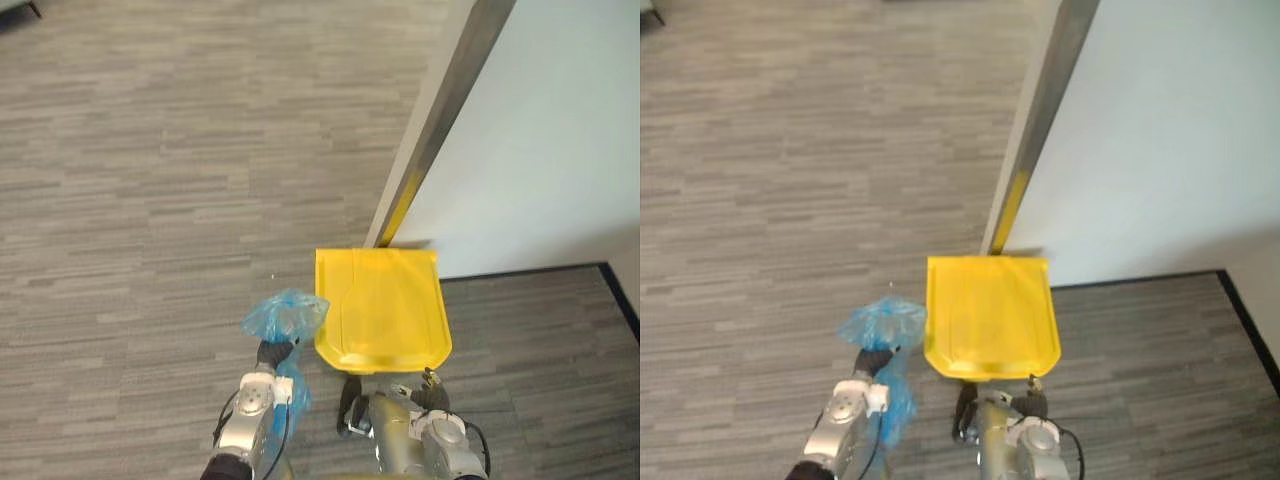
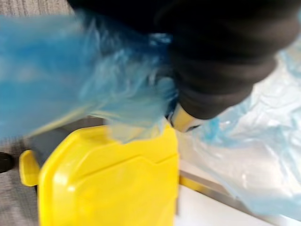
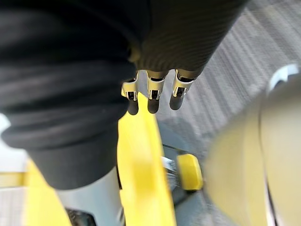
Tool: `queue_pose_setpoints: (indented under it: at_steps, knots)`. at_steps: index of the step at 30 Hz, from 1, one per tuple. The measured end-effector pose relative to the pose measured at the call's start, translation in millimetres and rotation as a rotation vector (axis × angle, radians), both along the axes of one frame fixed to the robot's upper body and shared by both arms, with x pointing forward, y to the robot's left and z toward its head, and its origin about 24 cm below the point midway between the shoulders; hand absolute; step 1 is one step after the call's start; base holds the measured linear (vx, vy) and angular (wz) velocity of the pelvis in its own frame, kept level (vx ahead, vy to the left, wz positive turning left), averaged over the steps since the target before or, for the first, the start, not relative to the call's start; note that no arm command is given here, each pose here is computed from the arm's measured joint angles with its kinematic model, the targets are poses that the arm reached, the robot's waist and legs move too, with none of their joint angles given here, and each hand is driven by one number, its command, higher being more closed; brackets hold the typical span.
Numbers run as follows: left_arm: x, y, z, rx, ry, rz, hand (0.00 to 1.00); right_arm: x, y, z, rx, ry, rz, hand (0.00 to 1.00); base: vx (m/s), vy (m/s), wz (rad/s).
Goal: Gather rubbish on tea table into small bin, then transfer packed bag to large trash can.
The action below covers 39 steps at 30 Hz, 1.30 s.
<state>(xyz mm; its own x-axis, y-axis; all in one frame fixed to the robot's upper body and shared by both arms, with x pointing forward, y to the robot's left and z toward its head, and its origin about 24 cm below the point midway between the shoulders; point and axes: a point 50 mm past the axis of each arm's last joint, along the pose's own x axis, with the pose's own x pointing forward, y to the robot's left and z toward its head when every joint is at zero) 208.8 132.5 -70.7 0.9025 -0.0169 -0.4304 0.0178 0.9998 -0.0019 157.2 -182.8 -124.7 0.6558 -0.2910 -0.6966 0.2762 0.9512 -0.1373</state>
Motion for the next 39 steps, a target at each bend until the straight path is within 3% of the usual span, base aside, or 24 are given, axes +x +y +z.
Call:
queue_pose_setpoints:
  at_steps: [9,19,31,39]
  knots:
    - [-20.7,18.1,-23.7,0.053,0.125,0.019,1.00,-28.3,-8.0,-16.0,0.002,0.117,-0.015,0.00,-0.31,0.105,-0.19]
    - [-24.8,6.2,-19.3,-0.013,0.107,0.051,1.00,-48.2,-16.8,-23.4,-0.015,0.185,-0.036,0.00,-0.05,-0.119,0.02]
    - [-30.8,10.7,-24.6,-0.014,0.137,0.055,1.00,-27.8,-8.7,-17.5,-0.003,0.118,-0.032,0.00,0.00,0.083,-0.21]
    - [-4.7,10.6,-8.4,-0.008,0.048,0.051,1.00,-19.2,-0.9,-15.2,0.008,0.102,-0.008,0.00,-0.18,0.068,-0.52]
